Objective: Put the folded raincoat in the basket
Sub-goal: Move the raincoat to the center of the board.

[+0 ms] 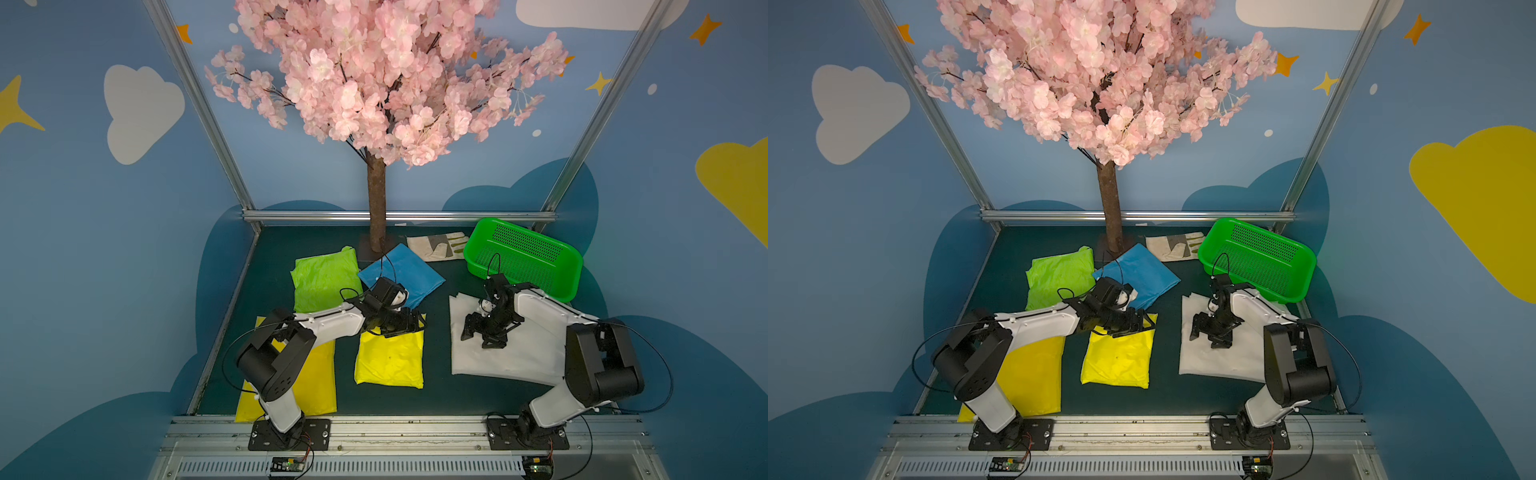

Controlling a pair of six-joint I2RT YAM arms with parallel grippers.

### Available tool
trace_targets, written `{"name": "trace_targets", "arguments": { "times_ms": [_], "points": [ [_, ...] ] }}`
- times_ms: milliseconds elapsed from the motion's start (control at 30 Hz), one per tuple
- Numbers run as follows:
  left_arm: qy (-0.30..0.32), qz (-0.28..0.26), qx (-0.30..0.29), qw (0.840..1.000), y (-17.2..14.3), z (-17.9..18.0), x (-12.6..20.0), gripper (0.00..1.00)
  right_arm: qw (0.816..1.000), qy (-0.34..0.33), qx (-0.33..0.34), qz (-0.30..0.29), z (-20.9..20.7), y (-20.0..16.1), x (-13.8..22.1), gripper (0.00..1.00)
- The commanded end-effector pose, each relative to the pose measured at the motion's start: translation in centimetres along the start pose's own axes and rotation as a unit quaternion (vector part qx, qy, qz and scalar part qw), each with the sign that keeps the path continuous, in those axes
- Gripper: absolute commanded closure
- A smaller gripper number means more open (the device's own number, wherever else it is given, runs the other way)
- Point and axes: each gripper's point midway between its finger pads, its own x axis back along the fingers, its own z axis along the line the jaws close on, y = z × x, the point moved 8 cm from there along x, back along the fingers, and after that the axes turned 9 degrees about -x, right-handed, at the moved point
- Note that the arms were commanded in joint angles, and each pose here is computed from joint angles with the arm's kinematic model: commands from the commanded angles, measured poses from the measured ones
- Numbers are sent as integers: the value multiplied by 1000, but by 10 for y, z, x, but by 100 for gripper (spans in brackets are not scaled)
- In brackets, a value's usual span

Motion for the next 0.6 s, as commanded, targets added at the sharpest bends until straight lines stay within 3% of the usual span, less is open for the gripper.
{"name": "trace_targets", "arguments": {
  "times_ms": [0,233,467,567],
  "points": [
    [-20,1,-25,999,6,-16,-6,15,999,25,-4,-29,2,3,26,21],
    [-25,32,-50,998,11,-47,-46,19,994,60,-55,-71,-19,21,54,21],
    [-11,54,-36,998,20,-47,-98,38,992,72,-68,-74,-26,20,57,21],
    [2,45,-40,998,21,-44,-109,41,992,74,-69,-69,-26,19,55,21]
  ]
}}
